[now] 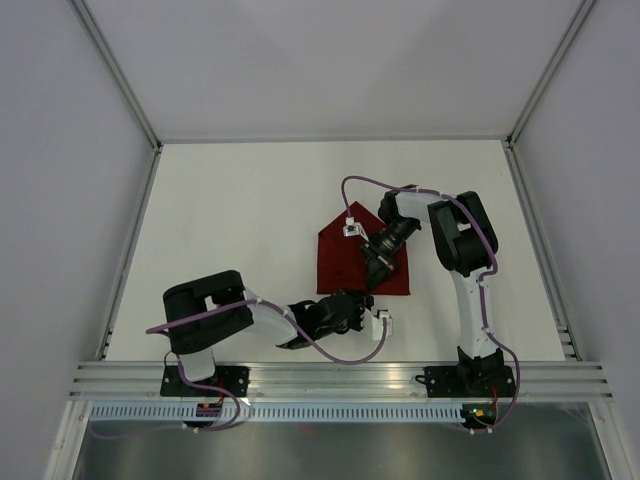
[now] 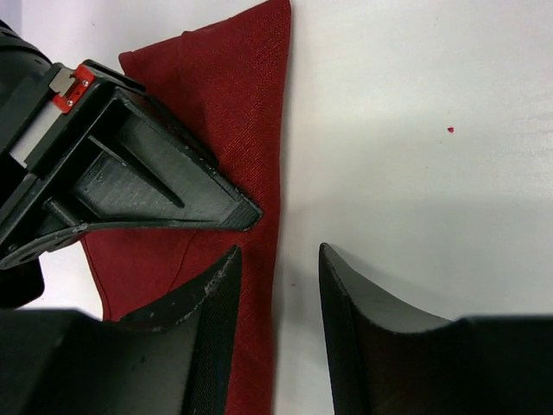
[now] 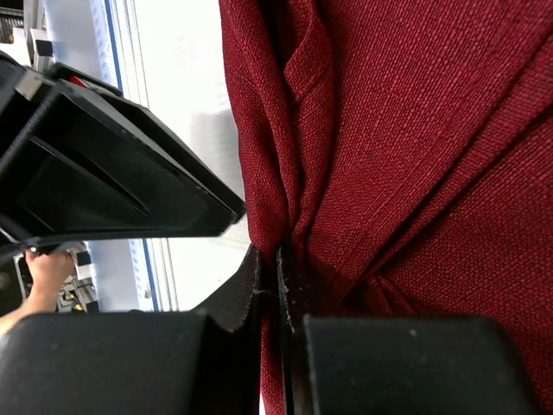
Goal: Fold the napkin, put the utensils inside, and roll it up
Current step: Roll the napkin with the utensil
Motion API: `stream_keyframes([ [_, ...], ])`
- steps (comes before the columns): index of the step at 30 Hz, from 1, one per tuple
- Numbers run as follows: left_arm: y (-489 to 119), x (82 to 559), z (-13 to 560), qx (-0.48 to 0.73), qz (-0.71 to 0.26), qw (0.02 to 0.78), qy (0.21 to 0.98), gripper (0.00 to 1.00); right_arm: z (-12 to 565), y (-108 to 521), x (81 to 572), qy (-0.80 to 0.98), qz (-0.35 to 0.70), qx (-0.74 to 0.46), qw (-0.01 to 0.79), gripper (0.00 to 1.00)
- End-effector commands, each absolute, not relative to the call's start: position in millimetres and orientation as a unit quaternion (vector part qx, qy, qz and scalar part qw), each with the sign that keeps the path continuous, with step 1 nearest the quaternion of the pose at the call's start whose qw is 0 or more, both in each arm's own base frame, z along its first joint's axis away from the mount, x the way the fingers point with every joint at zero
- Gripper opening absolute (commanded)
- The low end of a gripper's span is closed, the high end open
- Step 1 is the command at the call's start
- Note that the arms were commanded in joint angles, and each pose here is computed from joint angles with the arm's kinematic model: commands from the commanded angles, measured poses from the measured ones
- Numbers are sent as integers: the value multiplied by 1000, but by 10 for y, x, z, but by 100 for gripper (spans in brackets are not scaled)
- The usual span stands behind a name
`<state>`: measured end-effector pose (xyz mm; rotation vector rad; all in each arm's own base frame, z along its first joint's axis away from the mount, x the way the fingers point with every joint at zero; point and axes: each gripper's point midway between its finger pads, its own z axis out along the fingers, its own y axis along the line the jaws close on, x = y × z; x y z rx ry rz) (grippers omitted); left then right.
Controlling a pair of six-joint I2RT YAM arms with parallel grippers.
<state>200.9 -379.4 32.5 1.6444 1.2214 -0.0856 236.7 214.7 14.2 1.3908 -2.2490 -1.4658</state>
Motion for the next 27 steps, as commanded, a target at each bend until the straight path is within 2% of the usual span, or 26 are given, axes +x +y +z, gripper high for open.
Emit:
stream_keyframes([
  [1,-3985,2112,513,679,-34,553,482,47,-190,2018,2491,-743,-442,500,51,0],
  [14,-3897,2320,358,683,-24,530,502,46,-195,2014,2493,-744,-443,498,55,0],
  [19,-3894,2285,280,689,-67,496,524,29,-189,2015,2497,-743,-443,498,55,0],
  [23,-3921,2193,198,703,-102,456,537,5,-157,2029,2510,-742,-445,498,52,2],
  [24,-3893,2154,154,706,-109,441,543,2,-135,2044,2519,-742,-448,496,49,4],
  [27,-3848,2107,110,700,-147,409,567,2,-23,2084,2591,-745,-447,495,28,25],
])
